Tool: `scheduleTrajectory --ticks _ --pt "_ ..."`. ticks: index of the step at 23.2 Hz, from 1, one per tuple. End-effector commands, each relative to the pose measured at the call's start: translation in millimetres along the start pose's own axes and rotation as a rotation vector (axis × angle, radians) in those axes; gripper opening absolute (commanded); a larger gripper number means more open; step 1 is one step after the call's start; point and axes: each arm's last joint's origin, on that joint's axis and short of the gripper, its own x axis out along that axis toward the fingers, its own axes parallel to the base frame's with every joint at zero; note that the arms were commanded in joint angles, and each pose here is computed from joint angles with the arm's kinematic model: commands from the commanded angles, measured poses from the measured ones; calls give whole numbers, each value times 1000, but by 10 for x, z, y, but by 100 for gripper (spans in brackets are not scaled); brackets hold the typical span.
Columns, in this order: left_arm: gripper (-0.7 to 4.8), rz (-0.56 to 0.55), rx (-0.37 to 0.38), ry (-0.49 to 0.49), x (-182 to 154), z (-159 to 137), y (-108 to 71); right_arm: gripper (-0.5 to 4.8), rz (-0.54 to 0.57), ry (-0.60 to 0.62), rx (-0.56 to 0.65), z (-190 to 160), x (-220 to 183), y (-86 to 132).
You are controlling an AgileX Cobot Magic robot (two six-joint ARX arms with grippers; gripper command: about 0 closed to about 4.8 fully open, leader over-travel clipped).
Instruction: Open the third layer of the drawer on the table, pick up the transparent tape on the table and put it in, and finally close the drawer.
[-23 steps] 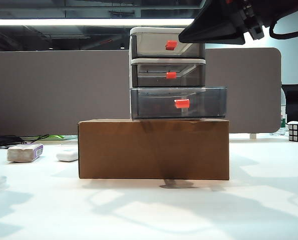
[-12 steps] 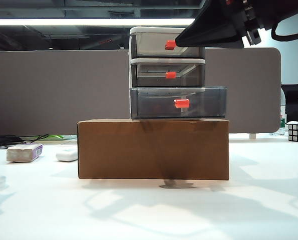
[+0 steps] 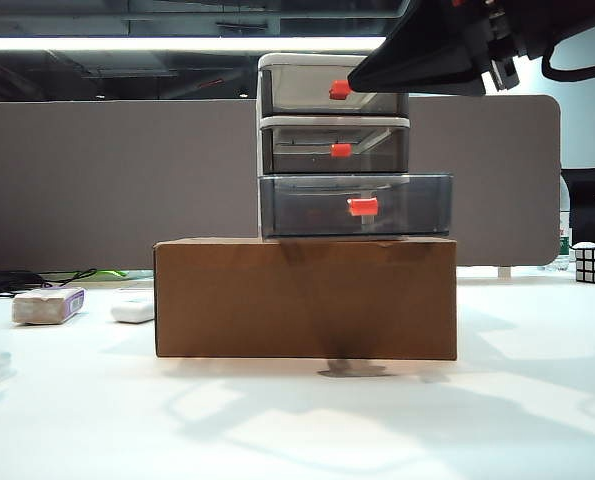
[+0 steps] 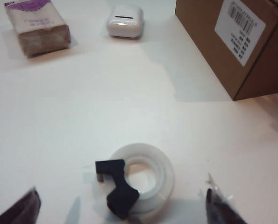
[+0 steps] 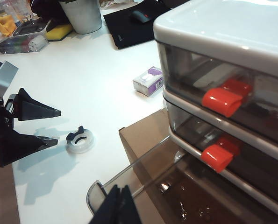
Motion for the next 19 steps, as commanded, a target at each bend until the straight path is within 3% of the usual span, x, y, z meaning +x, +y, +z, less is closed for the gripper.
scheduleTrajectory --ticks 1,16,19 --pt "461 -37 32 2 52 34 -38 -5 10 -15 -8 29 -4 8" --pt "457 -16 64 152 414 8 12 -5 10 -11 -6 25 -5 8" --pt "430 -22 69 188 480 9 24 -5 10 -11 -6 25 -5 7"
